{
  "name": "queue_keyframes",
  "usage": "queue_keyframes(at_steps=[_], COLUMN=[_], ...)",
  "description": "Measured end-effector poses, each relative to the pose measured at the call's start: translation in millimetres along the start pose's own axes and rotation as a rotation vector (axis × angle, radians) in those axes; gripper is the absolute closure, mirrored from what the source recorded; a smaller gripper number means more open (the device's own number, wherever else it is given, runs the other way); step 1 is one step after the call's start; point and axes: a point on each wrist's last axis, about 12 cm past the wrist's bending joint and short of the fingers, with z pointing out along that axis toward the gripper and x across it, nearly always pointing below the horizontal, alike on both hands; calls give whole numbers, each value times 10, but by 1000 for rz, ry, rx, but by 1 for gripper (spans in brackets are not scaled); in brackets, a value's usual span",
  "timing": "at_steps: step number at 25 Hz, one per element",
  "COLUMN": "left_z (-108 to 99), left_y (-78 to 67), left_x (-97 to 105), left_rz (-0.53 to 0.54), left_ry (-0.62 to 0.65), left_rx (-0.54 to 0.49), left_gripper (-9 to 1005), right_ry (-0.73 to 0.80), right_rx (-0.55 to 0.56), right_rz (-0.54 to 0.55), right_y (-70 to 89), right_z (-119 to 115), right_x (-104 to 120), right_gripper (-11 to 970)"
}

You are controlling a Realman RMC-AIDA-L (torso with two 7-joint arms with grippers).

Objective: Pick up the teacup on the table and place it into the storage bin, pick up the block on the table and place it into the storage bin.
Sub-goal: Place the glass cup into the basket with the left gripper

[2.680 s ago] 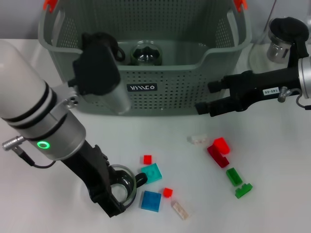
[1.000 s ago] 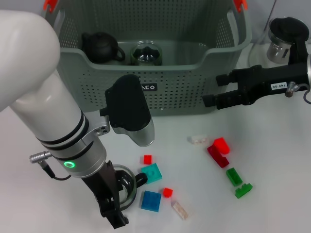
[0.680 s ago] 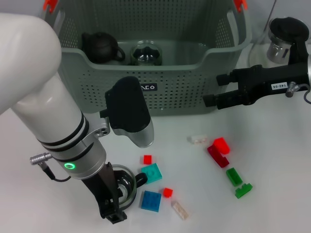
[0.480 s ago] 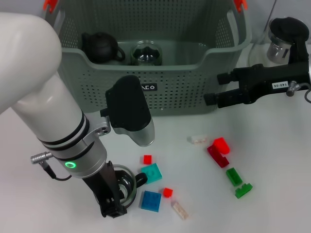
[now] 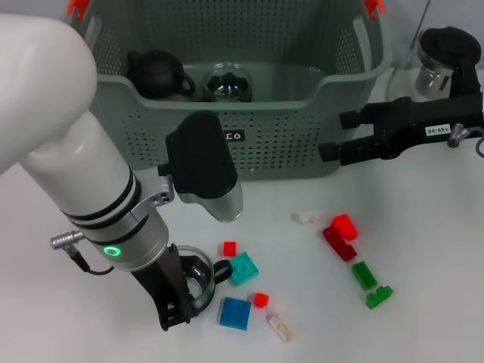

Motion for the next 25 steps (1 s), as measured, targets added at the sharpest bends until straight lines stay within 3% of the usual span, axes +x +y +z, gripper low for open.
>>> queue_keyframes(at_steps=[5, 25], left_z=[-29, -228], left_y=[16, 122], left_x=[-2, 56], left_rz=[-2, -51], left_ry=[-7, -50], left_rx=[-9, -67], left_gripper=[943, 946], right_ry=[0, -7], right_rx=[1, 6], right_rz=[0, 7], right_y=[0, -12], right_z=[-1, -21], right_x=[-2, 14], right_gripper=[14, 13])
